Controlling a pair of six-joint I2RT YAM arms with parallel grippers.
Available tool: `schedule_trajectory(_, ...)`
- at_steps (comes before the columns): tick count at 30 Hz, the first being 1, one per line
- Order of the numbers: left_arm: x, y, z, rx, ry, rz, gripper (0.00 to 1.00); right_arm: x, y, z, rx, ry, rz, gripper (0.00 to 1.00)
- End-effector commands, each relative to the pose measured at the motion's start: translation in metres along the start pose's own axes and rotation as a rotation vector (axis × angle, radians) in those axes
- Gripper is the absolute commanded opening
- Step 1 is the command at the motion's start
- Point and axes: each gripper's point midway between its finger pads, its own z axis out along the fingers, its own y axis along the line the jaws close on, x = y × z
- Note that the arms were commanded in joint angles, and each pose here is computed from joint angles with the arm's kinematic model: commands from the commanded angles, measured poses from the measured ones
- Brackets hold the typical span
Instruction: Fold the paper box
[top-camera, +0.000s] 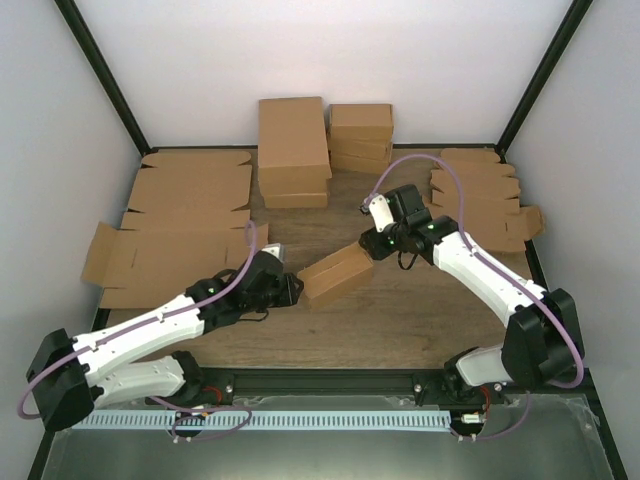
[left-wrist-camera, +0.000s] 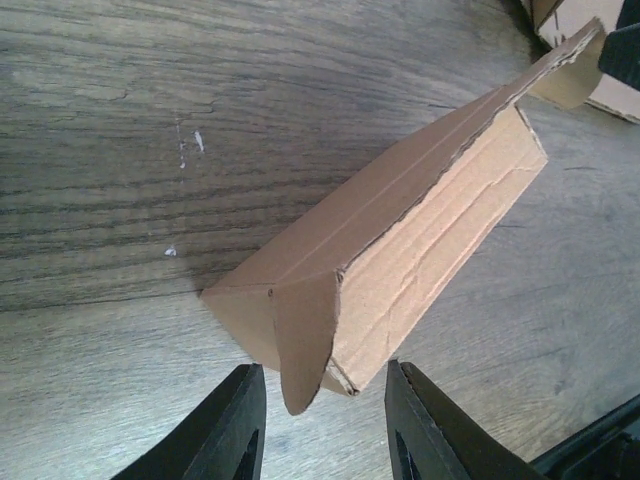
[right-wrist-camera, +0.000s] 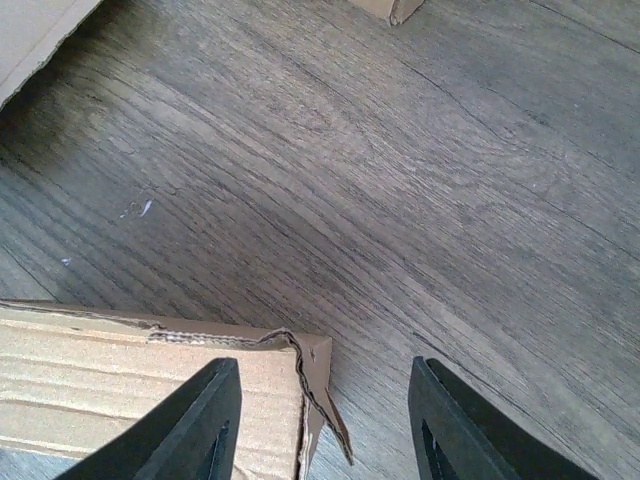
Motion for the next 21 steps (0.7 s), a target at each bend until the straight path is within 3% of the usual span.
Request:
schedule_trajectory(1, -0.005, -0.004, 0.002, -0.007, -0.015, 0.008, 0.35, -0.010, -0.005, -0.003, 0.016, -0.028, -0.002, 0.48)
schedule_trajectory(6, -0.007, -0.004, 0.005, -0.026, -0.012, 0.007, 0.28, -0.003, 0.001, 0.004, -0.029, -0.004, 0.006, 0.40)
schedule_trajectory(11, -0.008, -0.007, 0.008, -0.027, -0.005, -0.001, 0.21, -0.002, 0.007, 0.003, -0.063, -0.014, 0.011, 0.25)
schedule_trajectory(16, -0.005, -0.010, 0.012, -0.016, 0.019, -0.011, 0.08, 0.004, 0.014, 0.003, -0.104, -0.003, 0.028, 0.13)
schedule_trajectory(19, -0.003, -0.011, 0.015, -0.015, 0.029, -0.018, 0.04, 0.003, 0.021, 0.000, -0.137, -0.010, 0.052, 0.02)
schedule_trajectory(21, -0.004, -0.013, 0.016, -0.010, 0.026, -0.022, 0.04, 0.003, 0.023, -0.002, -0.152, -0.017, 0.075, 0.01)
